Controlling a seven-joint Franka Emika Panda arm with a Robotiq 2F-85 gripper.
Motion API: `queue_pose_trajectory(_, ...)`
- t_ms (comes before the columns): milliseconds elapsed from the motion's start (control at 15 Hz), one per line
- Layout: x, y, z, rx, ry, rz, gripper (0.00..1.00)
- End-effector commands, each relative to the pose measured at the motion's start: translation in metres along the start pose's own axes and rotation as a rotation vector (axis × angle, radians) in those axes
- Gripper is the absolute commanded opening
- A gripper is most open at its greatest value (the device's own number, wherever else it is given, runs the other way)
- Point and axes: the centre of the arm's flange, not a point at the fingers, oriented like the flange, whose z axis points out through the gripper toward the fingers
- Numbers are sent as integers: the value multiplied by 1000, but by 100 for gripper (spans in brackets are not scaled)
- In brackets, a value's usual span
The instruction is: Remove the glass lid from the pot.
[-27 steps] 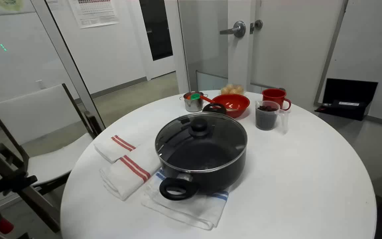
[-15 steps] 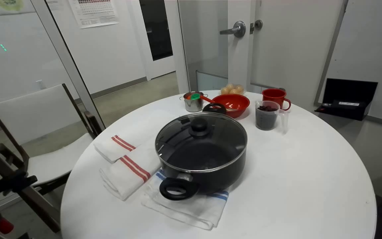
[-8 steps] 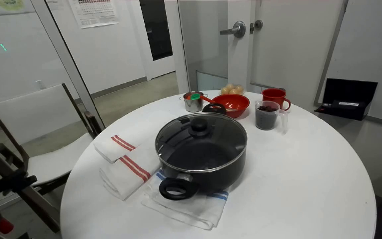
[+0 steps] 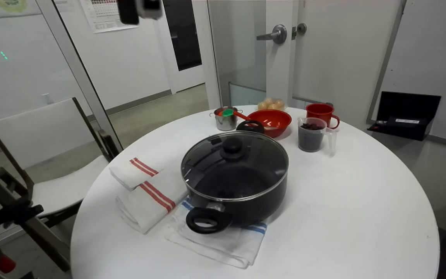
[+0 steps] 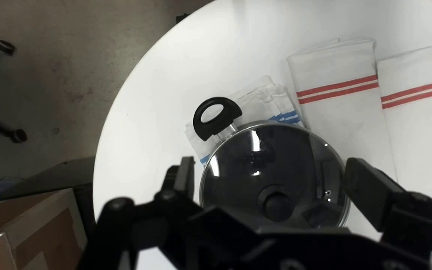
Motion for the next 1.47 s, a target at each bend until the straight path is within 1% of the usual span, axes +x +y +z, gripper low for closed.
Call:
queue_pose_trajectory(0,67,-7,33,-52,-17,-38,100)
queue_pose_trajectory(267,112,-18,72,-68,-42,-78,100)
queue_pose_trajectory(800,173,-45,132,-58,-93,-189,100)
queue_pose_trajectory(1067,192,-59,162,-28,-130,-241,100)
queue_pose_trajectory(1400,201,-74,189,6,-181,-306,100)
